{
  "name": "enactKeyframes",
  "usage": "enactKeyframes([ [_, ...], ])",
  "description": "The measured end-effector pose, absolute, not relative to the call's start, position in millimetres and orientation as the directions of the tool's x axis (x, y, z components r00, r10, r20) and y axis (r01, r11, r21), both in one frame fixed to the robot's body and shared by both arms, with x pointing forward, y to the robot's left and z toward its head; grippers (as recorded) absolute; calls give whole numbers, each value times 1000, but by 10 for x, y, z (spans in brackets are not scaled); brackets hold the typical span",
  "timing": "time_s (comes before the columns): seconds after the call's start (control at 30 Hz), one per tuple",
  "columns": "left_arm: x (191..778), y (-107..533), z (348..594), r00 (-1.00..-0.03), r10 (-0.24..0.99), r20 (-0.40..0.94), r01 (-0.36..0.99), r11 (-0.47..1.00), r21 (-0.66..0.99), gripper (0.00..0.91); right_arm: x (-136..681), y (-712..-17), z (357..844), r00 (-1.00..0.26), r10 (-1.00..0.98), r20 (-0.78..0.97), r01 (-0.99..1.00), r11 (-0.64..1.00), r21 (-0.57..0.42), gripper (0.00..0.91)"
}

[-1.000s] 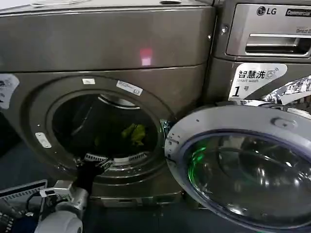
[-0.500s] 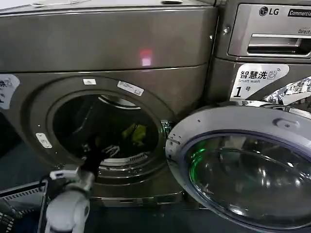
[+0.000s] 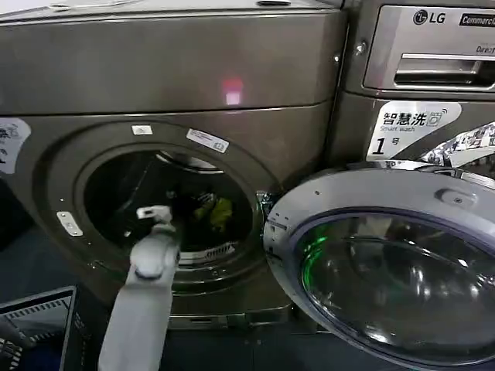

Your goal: Grasp the clothes from the dryer.

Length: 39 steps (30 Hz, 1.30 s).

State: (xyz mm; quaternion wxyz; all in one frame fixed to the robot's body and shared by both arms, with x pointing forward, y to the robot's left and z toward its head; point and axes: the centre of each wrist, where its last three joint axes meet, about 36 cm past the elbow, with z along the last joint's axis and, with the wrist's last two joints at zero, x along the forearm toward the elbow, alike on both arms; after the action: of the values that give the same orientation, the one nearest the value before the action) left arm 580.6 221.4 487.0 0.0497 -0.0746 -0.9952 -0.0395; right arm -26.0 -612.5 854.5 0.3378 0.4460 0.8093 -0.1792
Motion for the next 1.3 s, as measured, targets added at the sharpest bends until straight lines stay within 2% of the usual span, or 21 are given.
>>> enactKeyframes([
  [0.27,6644,2222,5085,-924,301,236,358,899,253,907,-289,-6147,8525,-375,602,-704,840,542,16,907],
  [0.43,6997,2196,5238,-842,404,357,528,752,395,907,-309,-6147,8512,-374,603,-705,840,542,18,907],
  [0.57,7213,2202,5244,-764,433,477,639,607,472,907,-358,-6151,8507,-371,608,-702,844,536,18,907],
  [0.73,7412,2288,5173,-660,409,630,750,398,527,907,-401,-6149,8514,-366,612,-701,849,528,17,907],
  [0.93,7597,2434,5101,-540,313,781,841,169,513,907,-439,-6133,8517,-360,612,-704,853,522,18,907],
  [1.1,7653,2453,5005,-473,210,856,877,19,480,907,-448,-6114,8527,-360,610,-706,854,520,13,907],
  [1.3,7685,2478,4917,-403,102,910,907,-89,411,907,-447,-6111,8548,-361,611,-705,856,517,9,907],
])
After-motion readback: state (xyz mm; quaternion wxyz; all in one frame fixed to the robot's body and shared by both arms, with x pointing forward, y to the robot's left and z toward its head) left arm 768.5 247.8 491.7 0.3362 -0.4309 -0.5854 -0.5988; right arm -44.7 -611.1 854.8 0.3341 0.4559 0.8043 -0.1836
